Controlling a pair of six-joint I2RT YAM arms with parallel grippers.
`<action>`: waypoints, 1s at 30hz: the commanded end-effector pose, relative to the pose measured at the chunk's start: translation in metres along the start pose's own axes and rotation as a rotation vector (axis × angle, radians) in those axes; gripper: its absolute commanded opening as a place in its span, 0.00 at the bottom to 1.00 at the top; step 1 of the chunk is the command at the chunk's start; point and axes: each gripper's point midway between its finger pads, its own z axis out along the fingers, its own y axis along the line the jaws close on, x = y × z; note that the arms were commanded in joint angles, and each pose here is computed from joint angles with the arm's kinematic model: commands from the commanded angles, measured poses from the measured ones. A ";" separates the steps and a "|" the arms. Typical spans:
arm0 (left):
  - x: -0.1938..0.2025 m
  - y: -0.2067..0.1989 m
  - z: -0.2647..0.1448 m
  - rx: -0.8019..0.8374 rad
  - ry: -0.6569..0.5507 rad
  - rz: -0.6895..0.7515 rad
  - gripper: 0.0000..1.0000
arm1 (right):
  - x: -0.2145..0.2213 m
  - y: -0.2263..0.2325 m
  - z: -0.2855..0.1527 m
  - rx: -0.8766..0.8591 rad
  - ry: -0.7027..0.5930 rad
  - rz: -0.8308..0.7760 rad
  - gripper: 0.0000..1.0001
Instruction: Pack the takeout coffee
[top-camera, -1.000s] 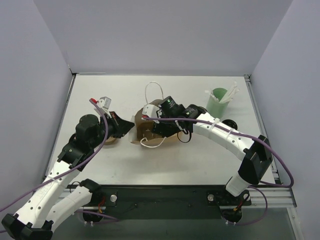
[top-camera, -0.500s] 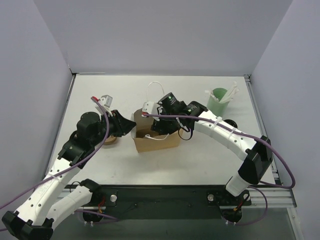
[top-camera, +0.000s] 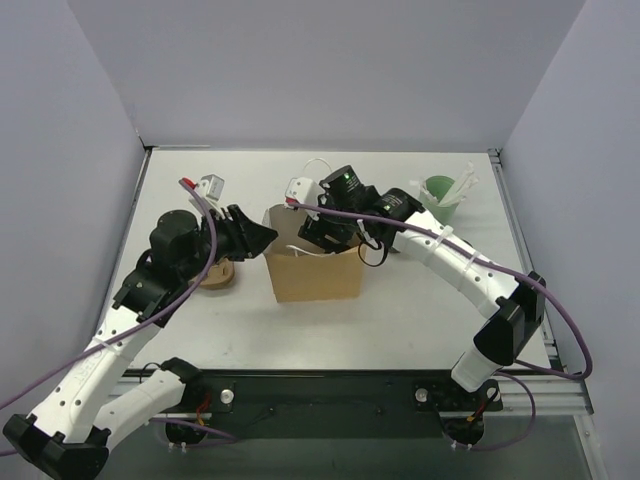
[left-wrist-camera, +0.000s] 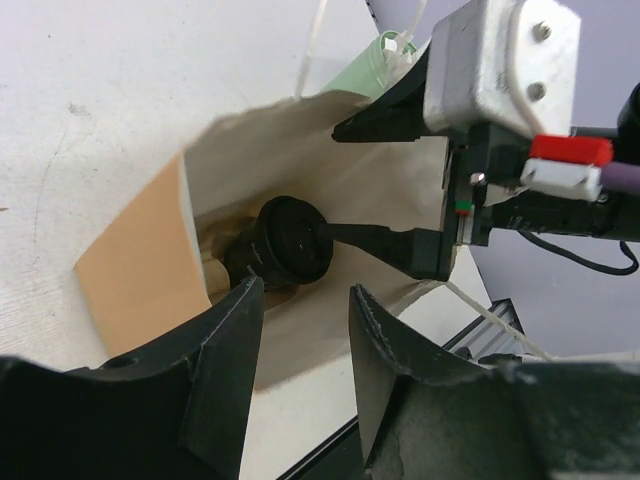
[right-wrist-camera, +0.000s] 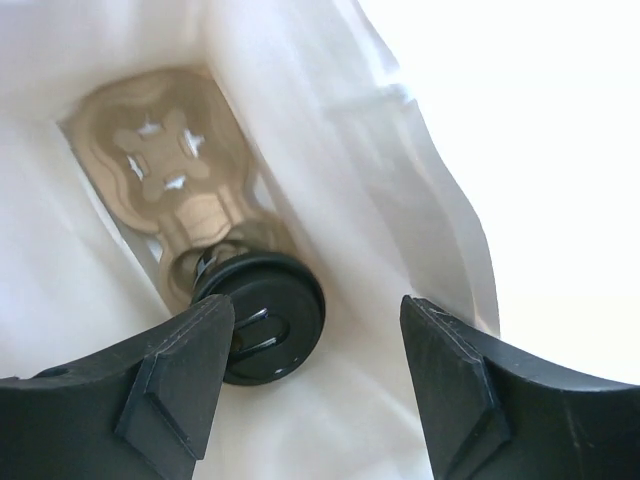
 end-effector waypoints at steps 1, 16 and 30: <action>-0.023 -0.020 -0.003 0.055 -0.056 0.032 0.50 | -0.015 -0.008 -0.007 0.005 -0.046 0.050 0.68; -0.063 -0.027 -0.023 -0.014 -0.133 0.188 0.86 | -0.062 -0.044 -0.054 0.095 -0.235 0.286 0.62; -0.056 -0.012 -0.058 -0.086 -0.104 0.352 0.97 | -0.032 -0.129 -0.147 0.604 -0.370 0.569 0.63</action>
